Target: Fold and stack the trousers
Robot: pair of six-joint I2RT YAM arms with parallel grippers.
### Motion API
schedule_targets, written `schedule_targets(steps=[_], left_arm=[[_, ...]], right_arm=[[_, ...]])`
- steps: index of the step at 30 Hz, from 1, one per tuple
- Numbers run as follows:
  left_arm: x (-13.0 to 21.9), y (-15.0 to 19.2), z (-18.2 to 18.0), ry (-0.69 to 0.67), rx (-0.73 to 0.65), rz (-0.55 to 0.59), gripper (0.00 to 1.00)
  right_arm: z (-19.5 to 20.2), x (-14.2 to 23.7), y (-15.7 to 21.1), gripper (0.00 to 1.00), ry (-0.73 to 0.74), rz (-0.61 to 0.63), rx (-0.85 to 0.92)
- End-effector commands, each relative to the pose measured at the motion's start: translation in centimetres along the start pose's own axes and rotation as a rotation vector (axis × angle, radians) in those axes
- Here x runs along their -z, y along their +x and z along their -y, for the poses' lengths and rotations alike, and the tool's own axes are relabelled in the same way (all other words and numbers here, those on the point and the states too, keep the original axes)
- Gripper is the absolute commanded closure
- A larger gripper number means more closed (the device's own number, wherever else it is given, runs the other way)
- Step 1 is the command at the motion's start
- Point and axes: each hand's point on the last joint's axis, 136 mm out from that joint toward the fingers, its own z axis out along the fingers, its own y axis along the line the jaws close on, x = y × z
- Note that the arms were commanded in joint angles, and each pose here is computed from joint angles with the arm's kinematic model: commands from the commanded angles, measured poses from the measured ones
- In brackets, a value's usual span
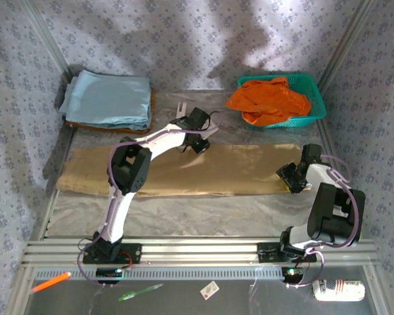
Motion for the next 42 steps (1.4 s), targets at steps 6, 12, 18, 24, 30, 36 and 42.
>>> schedule_targets(steps=[6,12,18,24,30,36,42], left_arm=[[6.7,-2.2,-4.5,-0.165,0.248,0.128,0.15],[9.9,3.6,-8.5,-0.351,0.645,0.154,0.16],[8.4,12.4,-9.1,-0.345,0.990,0.108,0.19],[8.7,19.7,-9.6,-0.363,1.220,0.109,0.20],[9.1,25.5,-9.8,-0.385,1.355,0.081,0.20],[10.8,28.5,-10.7,-0.432,1.412,0.093,0.20],[14.2,27.8,-11.8,-0.440,1.414,0.152,0.19]], right_arm=[[-1.0,3.1,0.1,0.45,0.030,0.044,0.072],[-7.3,4.4,3.5,0.50,-0.081,0.084,0.241],[-11.7,0.2,7.7,0.85,-0.065,-0.029,0.413],[-7.5,-3.7,7.1,1.00,0.074,-0.103,0.353],[-4.4,-2.6,4.9,0.91,0.045,-0.112,0.225],[-3.9,0.2,3.0,0.70,-0.002,-0.080,0.180],[-4.9,3.4,1.3,0.60,-0.020,-0.041,0.218]])
